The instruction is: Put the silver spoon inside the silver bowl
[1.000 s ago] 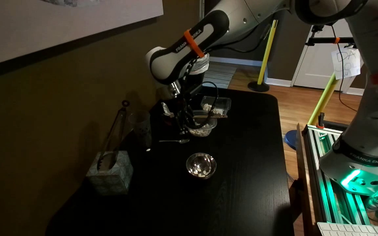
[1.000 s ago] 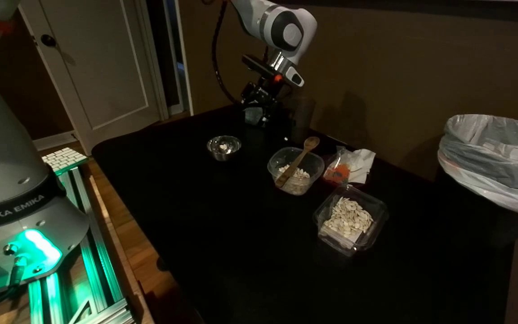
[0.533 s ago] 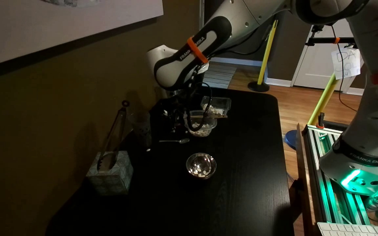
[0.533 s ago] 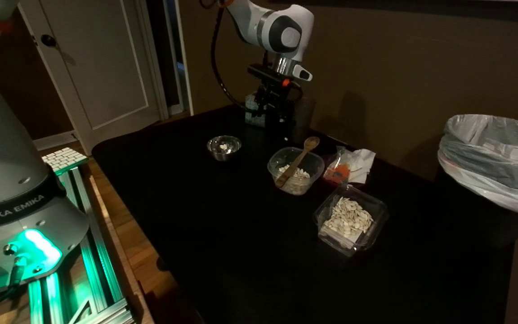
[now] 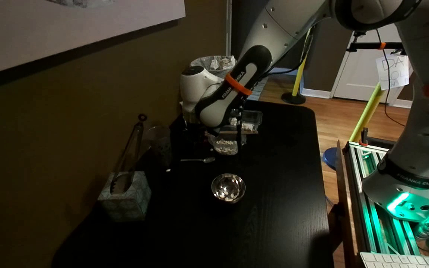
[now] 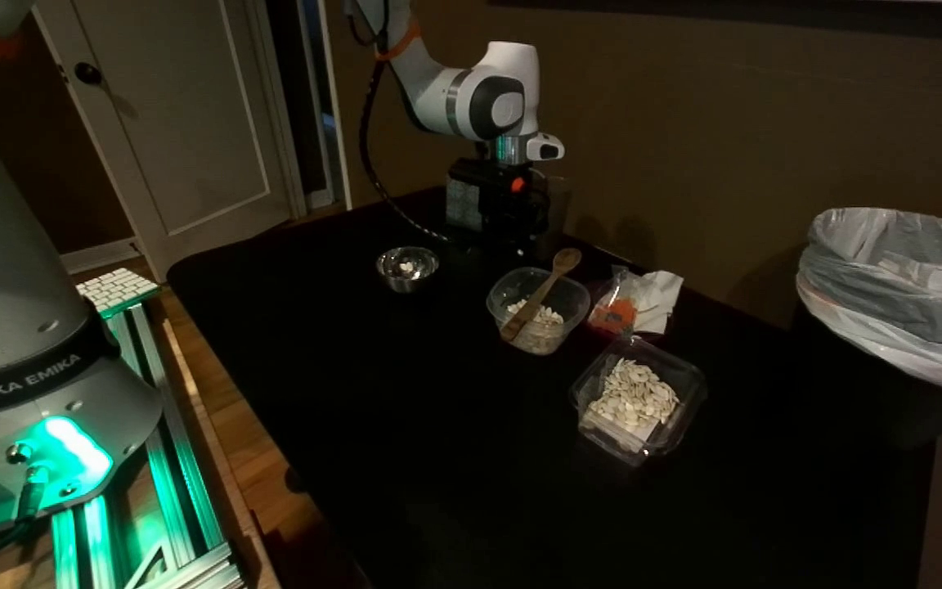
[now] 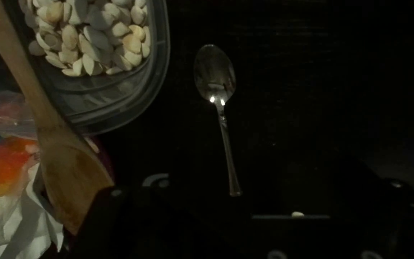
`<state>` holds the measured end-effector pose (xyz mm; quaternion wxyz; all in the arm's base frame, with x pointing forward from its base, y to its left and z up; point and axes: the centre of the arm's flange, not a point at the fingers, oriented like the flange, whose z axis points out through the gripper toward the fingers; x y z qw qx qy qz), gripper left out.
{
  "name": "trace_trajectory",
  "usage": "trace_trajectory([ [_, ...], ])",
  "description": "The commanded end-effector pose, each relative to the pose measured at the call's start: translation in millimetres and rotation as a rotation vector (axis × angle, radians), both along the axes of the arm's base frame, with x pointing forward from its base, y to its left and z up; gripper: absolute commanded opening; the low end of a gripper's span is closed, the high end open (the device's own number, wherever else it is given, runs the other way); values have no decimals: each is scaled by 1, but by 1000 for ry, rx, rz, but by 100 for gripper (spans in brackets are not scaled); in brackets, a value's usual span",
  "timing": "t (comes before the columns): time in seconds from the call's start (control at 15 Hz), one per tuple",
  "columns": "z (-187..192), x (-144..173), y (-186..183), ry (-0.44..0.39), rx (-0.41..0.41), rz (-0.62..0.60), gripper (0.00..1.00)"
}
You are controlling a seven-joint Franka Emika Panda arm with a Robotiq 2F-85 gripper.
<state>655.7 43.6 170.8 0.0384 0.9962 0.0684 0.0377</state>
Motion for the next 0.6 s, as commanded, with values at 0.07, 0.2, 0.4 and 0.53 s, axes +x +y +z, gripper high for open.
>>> trace_trajectory([
  [0.07, -28, 1, 6, -23, -28, -25, 97],
  [0.2, -36, 6, 9, -23, -35, -29, 94],
  [0.4, -47, 11, 3, -6, -49, -42, 95],
  [0.53, -57, 15, -1, 31, -40, -51, 99],
])
